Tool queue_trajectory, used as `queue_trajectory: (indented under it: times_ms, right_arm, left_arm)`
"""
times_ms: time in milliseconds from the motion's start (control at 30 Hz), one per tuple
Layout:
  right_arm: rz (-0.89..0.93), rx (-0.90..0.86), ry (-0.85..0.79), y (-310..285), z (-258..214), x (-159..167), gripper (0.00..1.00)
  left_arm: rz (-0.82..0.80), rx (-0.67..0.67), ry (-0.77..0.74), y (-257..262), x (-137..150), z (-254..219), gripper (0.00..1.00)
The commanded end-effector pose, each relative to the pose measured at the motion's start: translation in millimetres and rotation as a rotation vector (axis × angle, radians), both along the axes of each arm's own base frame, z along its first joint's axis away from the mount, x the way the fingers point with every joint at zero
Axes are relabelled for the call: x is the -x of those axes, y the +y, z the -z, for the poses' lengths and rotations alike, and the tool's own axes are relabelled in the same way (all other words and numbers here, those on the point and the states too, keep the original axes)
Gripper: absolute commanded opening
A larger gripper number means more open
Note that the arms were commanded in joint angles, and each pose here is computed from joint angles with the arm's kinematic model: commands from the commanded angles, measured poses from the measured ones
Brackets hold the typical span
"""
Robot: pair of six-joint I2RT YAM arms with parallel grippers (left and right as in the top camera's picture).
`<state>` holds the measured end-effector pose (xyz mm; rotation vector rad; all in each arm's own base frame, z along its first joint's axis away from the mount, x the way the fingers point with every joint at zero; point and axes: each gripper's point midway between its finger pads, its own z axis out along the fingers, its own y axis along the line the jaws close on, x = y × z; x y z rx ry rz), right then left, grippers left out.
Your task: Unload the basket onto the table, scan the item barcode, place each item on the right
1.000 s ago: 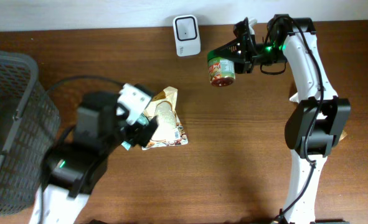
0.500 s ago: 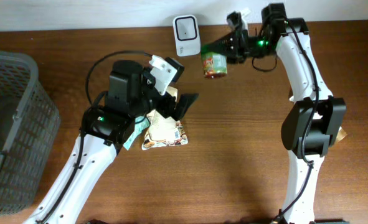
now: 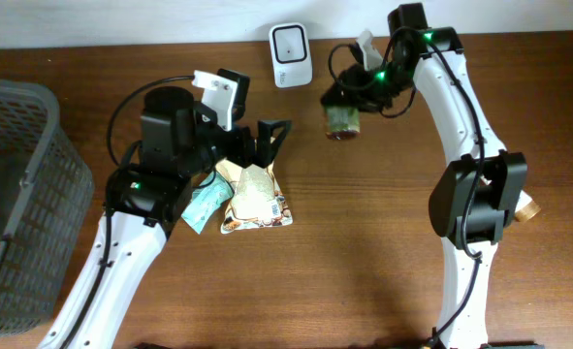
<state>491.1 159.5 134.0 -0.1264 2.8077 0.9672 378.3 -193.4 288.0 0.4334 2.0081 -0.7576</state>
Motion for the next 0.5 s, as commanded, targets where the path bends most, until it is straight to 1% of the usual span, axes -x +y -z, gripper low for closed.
queue_trajectory:
  times_ms: [0,100,167,200,267,300,333,400,467]
  right_arm:
    - [0.118,0.410,-0.030,-30.6,8.1,2.3,0.04]
    - [0.126,0.672,-0.059,-32.7,13.4,13.2,0.04]
    - [0.138,0.882,-0.103,-35.2,9.4,22.2,0.04]
    - [0.146,0.927,-0.121,-34.8,6.9,23.1,0.04]
    - [0.133,0.991,-0.160,-30.0,3.5,24.0,0.04]
    - [0.132,1.012,-0.169,-28.7,3.4,25.2,0.04]
    - [0.135,1.022,-0.167,-29.5,5.3,25.9,0.04]
    - [0.143,1.024,-0.151,-30.4,12.0,28.3,0.04]
    - [0.135,1.031,-0.140,-28.7,17.5,31.7,0.04]
  left_arm:
    - [-0.006,0.008,0.017,4.3,3.7,-1.7,0.99]
    - [-0.005,0.002,0.041,4.8,6.2,3.1,0.99]
    - [-0.006,-0.003,0.058,5.7,8.8,6.2,0.99]
    - [-0.004,-0.007,0.053,6.3,10.6,4.4,0.99]
    - [-0.018,-0.013,0.018,11.2,14.2,-6.3,0.99]
    - [-0.071,-0.026,-0.016,25.3,18.1,-18.9,0.99]
    - [-0.142,-0.047,-0.031,43.7,21.4,-26.3,0.99]
    - [-0.282,-0.108,-0.050,92.9,39.1,-38.4,0.99]
    - [-0.393,-0.110,-0.056,132.7,57.6,-49.8,0.99]
